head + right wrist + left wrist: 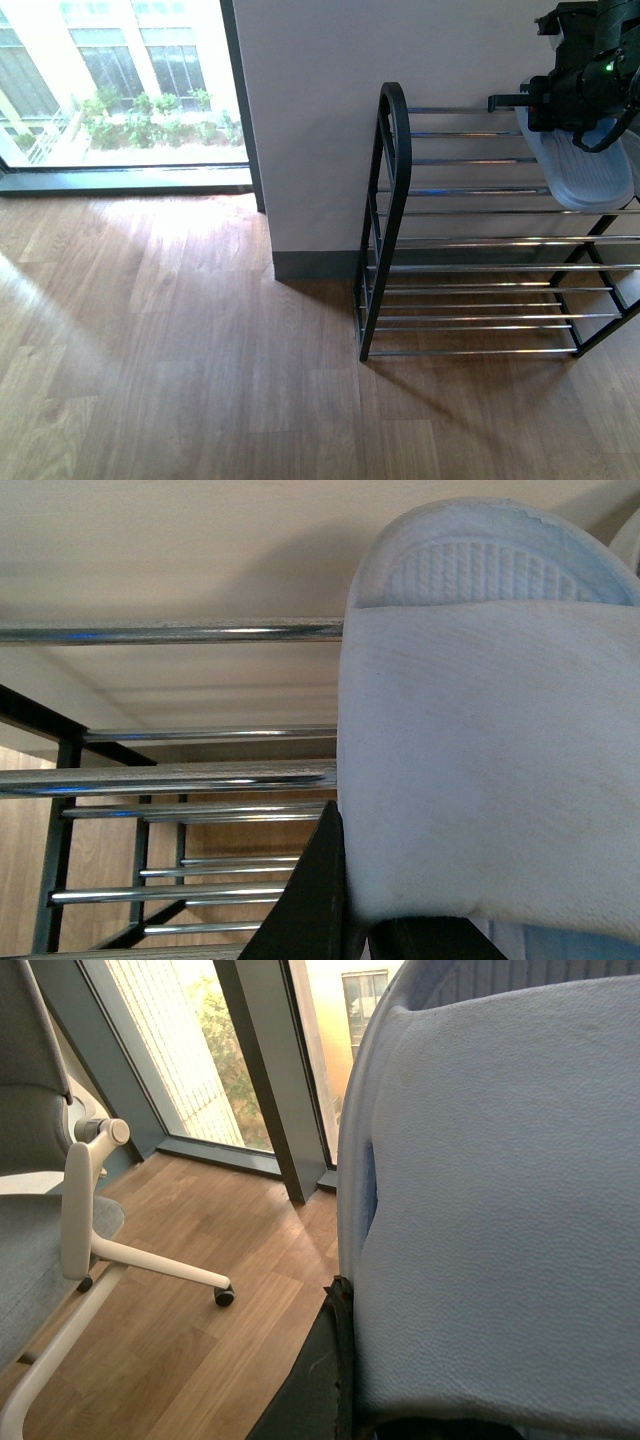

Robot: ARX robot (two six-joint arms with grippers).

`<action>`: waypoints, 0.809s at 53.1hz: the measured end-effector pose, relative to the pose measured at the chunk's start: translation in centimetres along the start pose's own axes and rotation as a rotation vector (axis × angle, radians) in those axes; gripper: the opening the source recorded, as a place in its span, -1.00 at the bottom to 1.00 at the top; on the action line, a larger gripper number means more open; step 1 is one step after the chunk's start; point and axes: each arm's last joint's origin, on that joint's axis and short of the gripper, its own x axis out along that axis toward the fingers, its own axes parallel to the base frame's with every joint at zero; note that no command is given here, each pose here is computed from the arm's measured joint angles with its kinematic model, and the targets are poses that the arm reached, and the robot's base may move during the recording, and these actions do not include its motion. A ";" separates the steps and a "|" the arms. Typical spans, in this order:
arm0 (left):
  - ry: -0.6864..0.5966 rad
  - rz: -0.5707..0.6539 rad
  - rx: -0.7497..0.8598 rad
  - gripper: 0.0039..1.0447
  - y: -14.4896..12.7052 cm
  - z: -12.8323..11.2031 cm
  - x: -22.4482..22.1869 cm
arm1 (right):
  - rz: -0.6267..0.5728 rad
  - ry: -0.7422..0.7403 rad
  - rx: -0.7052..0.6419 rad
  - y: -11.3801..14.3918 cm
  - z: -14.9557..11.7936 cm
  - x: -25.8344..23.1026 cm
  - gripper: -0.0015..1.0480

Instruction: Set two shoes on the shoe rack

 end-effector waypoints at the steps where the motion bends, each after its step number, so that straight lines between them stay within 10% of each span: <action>1: 0.000 0.000 0.000 -0.97 0.0 0.0 0.0 | 0.000 0.001 -0.001 0.0 0.0 0.1 -0.97; 19: 0.000 0.000 0.000 -0.97 0.0 0.0 0.0 | -0.038 0.025 -0.023 -1.4 0.3 0.5 -0.95; 43: 0.000 0.000 0.000 -0.97 0.0 0.0 0.0 | 0.028 -0.026 0.109 -1.9 2.1 -1.7 0.21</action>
